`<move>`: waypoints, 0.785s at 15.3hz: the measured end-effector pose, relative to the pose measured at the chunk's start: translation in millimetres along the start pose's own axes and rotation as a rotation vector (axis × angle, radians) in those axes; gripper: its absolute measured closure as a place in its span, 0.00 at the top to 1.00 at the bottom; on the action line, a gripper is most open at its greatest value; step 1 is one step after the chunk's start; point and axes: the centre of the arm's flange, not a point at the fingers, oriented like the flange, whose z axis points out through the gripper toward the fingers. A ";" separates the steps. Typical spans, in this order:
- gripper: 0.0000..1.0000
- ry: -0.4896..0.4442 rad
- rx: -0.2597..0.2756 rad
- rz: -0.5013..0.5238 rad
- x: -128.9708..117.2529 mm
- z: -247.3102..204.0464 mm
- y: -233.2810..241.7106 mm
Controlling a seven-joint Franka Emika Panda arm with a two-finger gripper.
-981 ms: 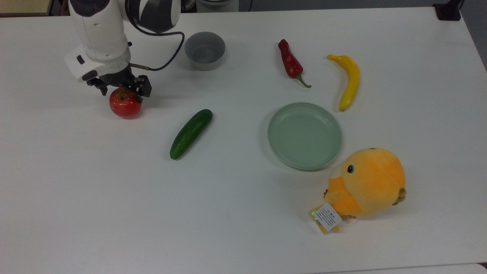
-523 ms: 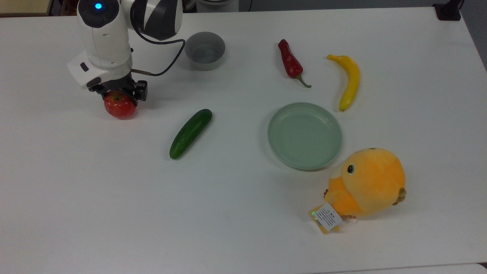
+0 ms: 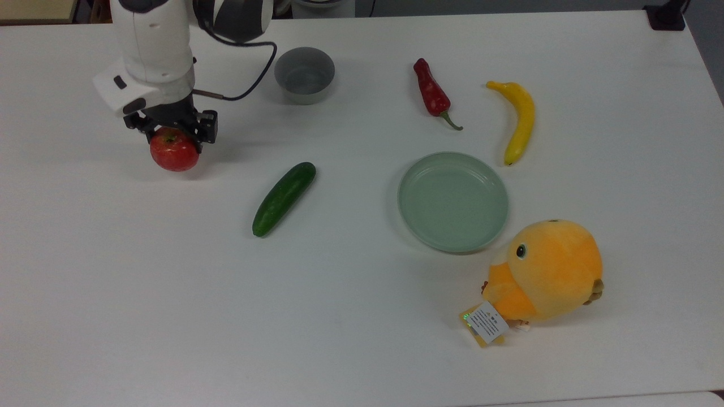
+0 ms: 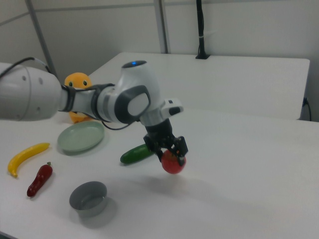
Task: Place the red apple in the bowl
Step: 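Lift the grasped red apple off the table, then carry the red apple over the small grey bowl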
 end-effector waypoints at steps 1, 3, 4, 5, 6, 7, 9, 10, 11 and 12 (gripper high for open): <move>0.80 0.009 0.003 -0.005 -2.6 -9.9 -3.6; 0.80 0.005 0.013 -0.027 -11.6 -28.4 -18.0; 0.80 -0.013 0.020 -0.045 -17.5 -37.6 -29.2; 0.80 -0.041 0.030 -0.076 -25.5 -53.8 -48.5; 0.80 -0.052 0.035 -0.097 -31.1 -67.3 -61.4; 0.80 -0.058 0.039 -0.113 -35.9 -77.7 -70.3; 0.80 -0.069 0.044 -0.135 -45.4 -86.2 -82.2; 0.80 -0.073 0.046 -0.147 -50.8 -87.3 -88.4; 0.80 -0.078 0.048 -0.160 -57.0 -87.1 -95.2; 0.80 -0.088 0.051 -0.181 -66.9 -85.8 -106.2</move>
